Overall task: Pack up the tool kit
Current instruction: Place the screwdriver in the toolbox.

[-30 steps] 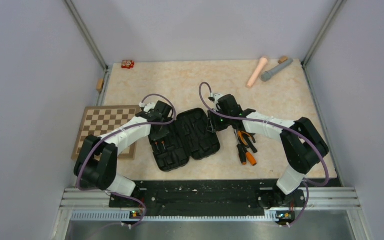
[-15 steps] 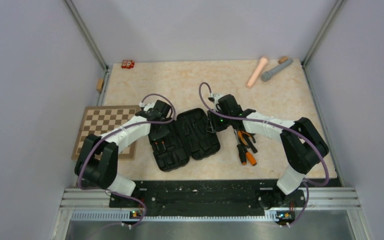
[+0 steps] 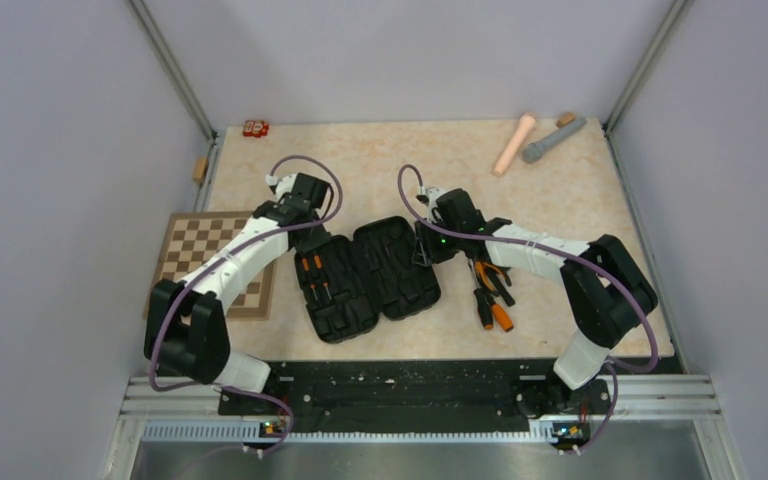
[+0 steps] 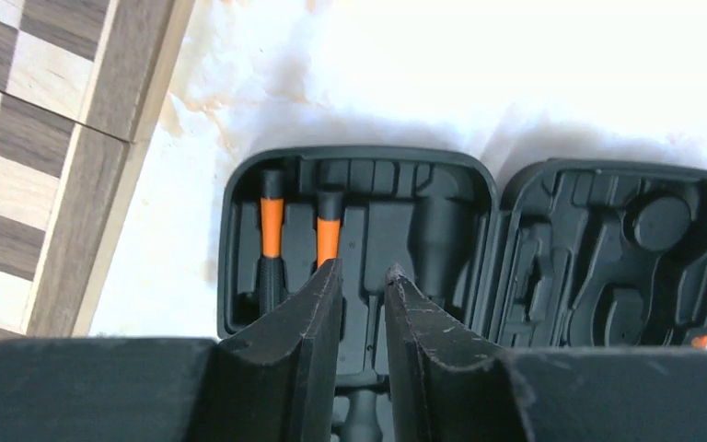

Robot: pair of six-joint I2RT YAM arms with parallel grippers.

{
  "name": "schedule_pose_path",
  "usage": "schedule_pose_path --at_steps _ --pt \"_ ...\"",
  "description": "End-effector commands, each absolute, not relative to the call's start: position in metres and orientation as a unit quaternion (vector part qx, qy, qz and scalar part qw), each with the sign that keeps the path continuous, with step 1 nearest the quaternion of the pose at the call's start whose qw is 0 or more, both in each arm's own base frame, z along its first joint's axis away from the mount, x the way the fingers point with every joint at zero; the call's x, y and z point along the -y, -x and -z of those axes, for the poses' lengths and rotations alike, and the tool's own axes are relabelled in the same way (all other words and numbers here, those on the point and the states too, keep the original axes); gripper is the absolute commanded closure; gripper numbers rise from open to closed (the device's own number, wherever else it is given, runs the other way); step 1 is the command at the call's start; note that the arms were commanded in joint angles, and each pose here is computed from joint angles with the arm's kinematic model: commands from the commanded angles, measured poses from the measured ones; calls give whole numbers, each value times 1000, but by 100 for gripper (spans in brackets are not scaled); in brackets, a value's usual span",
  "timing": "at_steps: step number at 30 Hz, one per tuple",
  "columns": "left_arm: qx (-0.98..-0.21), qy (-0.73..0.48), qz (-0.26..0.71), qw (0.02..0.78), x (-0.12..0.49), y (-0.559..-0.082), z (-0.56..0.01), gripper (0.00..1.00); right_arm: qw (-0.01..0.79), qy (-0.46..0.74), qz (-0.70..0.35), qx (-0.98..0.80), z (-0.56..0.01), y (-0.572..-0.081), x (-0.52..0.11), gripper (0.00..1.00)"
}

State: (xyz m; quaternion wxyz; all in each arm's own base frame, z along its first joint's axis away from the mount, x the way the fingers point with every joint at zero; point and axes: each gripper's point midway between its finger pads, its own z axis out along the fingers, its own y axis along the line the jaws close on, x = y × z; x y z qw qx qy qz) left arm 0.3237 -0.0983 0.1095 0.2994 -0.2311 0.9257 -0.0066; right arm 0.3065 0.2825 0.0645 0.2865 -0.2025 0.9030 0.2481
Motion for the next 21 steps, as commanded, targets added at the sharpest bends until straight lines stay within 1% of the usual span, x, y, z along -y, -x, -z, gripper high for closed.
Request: schedule_pose_path --at_steps 1,10,13,21 --pt "-930 227 -15 290 90 -335 -101 71 303 201 -255 -896 -73 -317 -285 66" --pt "-939 223 -32 261 91 -336 -74 71 300 202 -255 -897 -71 -317 -285 66" --pt "-941 223 -43 251 89 -335 -63 76 300 202 -256 -897 -71 -316 -285 66" --pt "-947 227 -49 223 88 -326 -39 93 299 202 -253 -898 -70 -316 -284 66"
